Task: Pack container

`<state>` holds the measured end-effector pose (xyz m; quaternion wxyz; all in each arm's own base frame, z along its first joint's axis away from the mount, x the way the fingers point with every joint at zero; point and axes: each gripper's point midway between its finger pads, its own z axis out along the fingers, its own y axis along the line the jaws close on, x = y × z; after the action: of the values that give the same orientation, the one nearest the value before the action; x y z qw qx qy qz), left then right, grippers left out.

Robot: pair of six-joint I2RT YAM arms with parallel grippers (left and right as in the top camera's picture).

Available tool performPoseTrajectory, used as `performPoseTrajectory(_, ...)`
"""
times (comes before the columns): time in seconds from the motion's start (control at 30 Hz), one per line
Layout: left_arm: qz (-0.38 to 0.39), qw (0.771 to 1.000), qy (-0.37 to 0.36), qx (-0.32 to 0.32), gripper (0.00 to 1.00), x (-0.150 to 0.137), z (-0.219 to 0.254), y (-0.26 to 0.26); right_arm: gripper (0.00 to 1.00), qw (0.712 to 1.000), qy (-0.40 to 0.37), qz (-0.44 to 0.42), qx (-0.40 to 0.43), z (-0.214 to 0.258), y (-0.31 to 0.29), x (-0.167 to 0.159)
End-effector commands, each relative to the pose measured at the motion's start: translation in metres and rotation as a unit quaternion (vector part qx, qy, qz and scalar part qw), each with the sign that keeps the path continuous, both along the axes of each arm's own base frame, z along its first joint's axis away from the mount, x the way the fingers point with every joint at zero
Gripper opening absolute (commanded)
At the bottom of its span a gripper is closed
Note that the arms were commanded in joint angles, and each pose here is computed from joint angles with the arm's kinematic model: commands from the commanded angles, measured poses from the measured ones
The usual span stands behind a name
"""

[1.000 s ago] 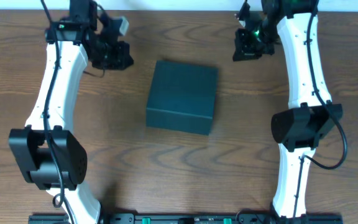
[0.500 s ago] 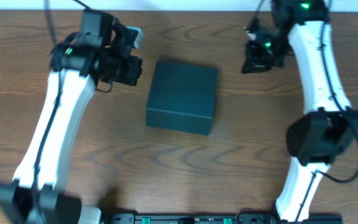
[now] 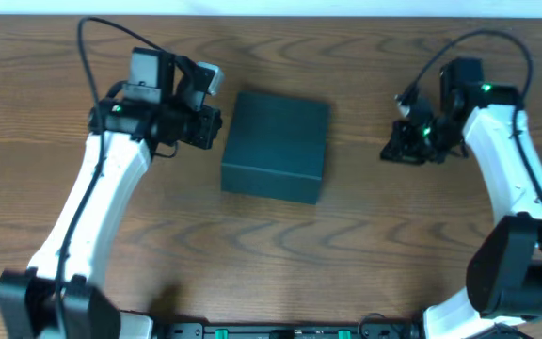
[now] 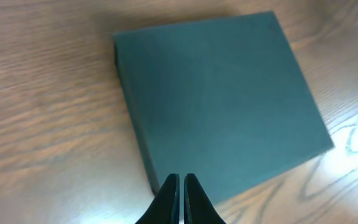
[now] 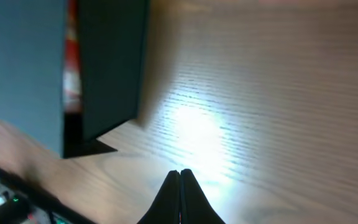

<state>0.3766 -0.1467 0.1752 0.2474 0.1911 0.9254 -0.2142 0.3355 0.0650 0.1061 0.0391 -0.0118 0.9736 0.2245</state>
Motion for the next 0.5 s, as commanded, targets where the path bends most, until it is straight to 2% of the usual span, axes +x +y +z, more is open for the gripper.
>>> performPoseTrajectory(0.0, -0.024, 1.000, 0.015, -0.010, 0.06, 0.006, -0.019, -0.022, 0.02, 0.999, -0.011, 0.042, 0.008, -0.011, 0.029, -0.007)
performPoseTrajectory(0.07, -0.023, 0.999, 0.022, -0.016, 0.06, 0.012, -0.030, -0.033, 0.02, 0.998, -0.032, 0.049, 0.004, -0.019, 0.046, -0.001)
performPoseTrajectory(0.27, -0.022, 0.999, 0.035, -0.026, 0.06, 0.021, -0.052, -0.053, 0.02, 0.996, -0.088, -0.009, -0.011, -0.033, 0.068, 0.040)
performPoseTrajectory(0.47, -0.026, 0.998, 0.042, -0.025, 0.06, 0.018, -0.056, -0.056, 0.02, 0.998, -0.042, -0.048, 0.007, -0.077, 0.076, 0.051)
